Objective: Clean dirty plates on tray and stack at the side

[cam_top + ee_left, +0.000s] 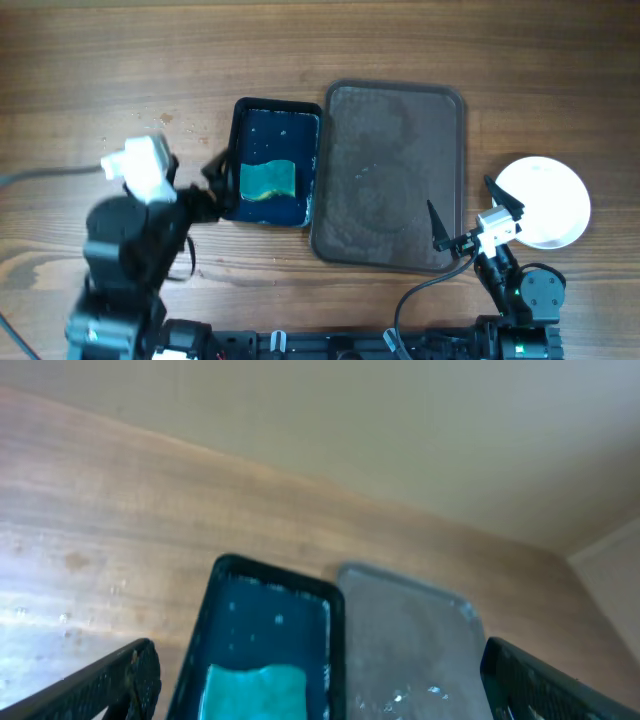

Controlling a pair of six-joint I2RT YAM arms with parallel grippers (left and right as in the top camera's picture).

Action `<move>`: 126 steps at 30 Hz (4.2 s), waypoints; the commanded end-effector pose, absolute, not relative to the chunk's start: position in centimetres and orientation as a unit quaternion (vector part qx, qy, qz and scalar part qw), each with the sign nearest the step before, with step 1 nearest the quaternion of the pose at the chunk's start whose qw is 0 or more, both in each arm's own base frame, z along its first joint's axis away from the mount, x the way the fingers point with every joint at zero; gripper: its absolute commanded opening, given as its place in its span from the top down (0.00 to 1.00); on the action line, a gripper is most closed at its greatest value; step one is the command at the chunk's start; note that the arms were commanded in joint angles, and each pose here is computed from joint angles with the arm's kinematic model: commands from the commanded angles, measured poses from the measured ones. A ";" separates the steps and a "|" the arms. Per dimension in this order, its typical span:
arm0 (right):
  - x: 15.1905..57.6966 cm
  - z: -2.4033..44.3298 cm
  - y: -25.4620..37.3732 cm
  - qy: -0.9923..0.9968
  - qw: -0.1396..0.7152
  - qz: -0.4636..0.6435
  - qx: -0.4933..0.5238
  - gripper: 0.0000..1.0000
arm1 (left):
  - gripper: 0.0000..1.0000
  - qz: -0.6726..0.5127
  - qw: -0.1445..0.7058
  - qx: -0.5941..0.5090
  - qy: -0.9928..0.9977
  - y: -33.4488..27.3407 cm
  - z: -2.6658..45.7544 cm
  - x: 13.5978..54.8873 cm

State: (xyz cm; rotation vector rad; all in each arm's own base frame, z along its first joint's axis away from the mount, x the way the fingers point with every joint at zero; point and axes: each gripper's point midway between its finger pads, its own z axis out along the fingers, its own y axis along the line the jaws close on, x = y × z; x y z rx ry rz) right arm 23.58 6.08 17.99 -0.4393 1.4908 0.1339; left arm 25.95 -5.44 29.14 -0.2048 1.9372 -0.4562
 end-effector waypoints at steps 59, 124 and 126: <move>23.6 18.0 6.1 0.672 0.712 0.063 -0.193 0.00 | 0.00 -0.209 0.654 -0.043 0.726 -4.9 16.1 24.1; 23.6 18.0 6.1 0.672 0.712 0.062 -0.193 0.00 | 0.00 -0.209 0.654 -0.043 0.726 -4.9 16.1 24.1; 23.6 18.0 6.1 0.672 0.712 0.062 -0.193 0.00 | 0.00 -0.209 0.654 -0.043 0.726 -4.9 16.1 24.1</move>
